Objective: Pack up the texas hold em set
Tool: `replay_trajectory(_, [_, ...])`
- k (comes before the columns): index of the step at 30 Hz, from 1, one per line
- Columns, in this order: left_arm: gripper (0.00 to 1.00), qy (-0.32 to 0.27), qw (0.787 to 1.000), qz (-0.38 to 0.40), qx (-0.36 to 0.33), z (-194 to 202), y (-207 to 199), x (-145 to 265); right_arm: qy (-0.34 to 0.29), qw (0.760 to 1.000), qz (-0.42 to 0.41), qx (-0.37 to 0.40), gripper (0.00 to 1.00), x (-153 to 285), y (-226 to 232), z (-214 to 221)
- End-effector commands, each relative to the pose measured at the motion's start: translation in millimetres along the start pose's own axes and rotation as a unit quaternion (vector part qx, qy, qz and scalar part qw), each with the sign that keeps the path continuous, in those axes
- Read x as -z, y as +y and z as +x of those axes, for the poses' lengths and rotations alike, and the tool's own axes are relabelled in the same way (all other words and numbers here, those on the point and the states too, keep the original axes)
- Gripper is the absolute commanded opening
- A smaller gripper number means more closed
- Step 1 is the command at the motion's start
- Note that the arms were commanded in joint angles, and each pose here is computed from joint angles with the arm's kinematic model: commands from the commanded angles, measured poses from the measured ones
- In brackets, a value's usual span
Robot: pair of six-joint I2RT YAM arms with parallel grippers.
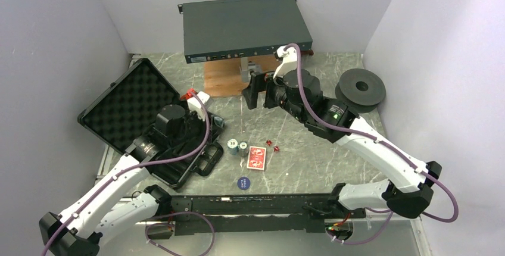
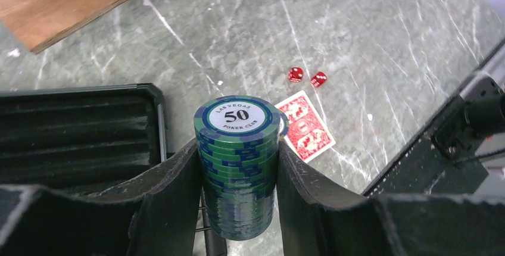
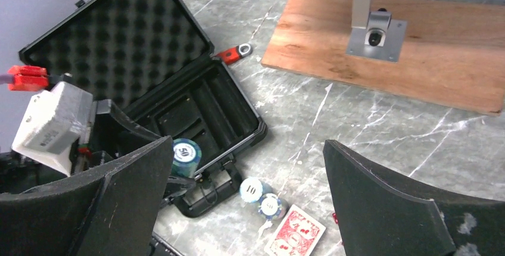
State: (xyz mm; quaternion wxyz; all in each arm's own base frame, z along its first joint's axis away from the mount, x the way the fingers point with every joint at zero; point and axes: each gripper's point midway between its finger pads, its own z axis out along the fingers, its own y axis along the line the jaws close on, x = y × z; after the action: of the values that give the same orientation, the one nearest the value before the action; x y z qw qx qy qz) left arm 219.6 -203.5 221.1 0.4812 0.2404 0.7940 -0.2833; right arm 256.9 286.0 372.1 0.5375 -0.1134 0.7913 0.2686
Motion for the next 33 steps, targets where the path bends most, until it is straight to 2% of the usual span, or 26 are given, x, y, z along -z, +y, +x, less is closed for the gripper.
replay_trajectory(1, [0.0,-0.077,0.991,-0.076,0.083,-49.1,15.6,10.2,-0.077,0.997,0.01,0.0,1.0,-1.3,-6.4,-29.2])
replay_trajectory(11, [0.0,-0.088,0.966,-0.188,0.153,-40.7,53.7,8.9,-0.047,0.999,0.006,0.012,1.0,-12.6,-13.0,2.3])
replay_trajectory(15, [0.0,-0.083,0.948,-0.252,0.176,-35.8,74.3,12.2,-0.049,0.998,0.028,0.012,1.0,-9.5,-28.4,16.6])
replay_trajectory(19, [0.0,-0.091,0.936,-0.281,0.193,-36.6,87.6,12.7,-0.044,0.997,0.061,0.024,1.0,-5.2,-47.8,30.6])
replay_trajectory(23, [0.0,-0.109,0.9,-0.34,0.251,-31.0,112.4,20.1,-0.039,0.995,0.089,0.028,1.0,-0.5,-60.4,32.0])
replay_trajectory(29, [0.0,-0.134,0.852,-0.375,0.341,-22.0,140.0,19.9,-0.046,0.992,0.107,0.037,1.0,8.7,-68.4,21.3])
replay_trajectory(33, [0.0,-0.147,0.805,-0.407,0.407,-14.3,157.4,22.0,-0.046,0.992,0.112,0.036,1.0,11.1,-72.4,24.7])
